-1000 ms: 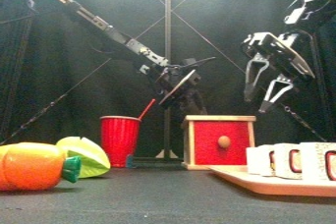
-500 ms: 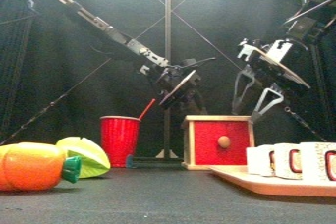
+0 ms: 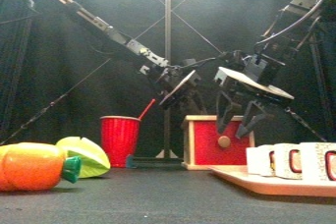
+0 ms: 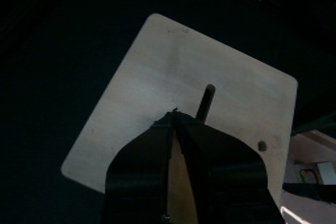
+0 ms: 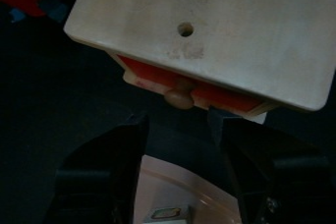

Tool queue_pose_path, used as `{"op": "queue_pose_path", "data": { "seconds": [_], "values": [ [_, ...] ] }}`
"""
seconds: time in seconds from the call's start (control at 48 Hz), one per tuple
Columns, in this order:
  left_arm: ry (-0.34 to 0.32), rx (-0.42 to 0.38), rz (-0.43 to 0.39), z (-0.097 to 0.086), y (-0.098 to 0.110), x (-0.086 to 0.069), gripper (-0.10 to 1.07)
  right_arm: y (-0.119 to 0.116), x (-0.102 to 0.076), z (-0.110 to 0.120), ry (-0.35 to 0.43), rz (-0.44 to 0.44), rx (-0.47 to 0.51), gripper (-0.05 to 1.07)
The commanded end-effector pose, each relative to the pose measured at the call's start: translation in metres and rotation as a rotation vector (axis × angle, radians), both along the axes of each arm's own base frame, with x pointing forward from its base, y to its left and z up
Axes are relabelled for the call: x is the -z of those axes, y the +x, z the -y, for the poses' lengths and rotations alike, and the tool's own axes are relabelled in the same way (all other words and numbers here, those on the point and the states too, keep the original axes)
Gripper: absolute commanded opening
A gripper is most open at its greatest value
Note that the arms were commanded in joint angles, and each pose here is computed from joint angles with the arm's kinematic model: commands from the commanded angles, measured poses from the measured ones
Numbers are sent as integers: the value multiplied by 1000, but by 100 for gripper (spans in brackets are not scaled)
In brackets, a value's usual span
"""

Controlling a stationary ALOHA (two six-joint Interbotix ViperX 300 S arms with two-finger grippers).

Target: Grab drawer handle

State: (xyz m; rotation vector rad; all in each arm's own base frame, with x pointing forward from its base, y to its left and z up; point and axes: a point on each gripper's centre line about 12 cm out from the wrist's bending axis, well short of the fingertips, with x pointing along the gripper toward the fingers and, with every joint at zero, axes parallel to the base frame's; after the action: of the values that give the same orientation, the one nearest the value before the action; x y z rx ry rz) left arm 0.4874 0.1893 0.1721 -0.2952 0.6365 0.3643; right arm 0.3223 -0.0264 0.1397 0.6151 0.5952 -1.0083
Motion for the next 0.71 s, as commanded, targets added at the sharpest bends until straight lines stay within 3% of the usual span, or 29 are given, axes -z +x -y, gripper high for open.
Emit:
{"op": "queue_pose_path", "data": {
  "seconds": [0.0, 0.417, 0.688],
  "values": [
    [-1, -4, -14, -4, -3, 3, 56, 9, -8, 0, -6, 23, 17, 86],
    [0, -2, -15, -3, -3, 4, 56, 23, 1, 4, -34, -7, 68, 86],
    [-5, 0, -27, -2, -2, 10, 56, 16, 4, 9, -53, -52, 153, 86]
  ]
}}
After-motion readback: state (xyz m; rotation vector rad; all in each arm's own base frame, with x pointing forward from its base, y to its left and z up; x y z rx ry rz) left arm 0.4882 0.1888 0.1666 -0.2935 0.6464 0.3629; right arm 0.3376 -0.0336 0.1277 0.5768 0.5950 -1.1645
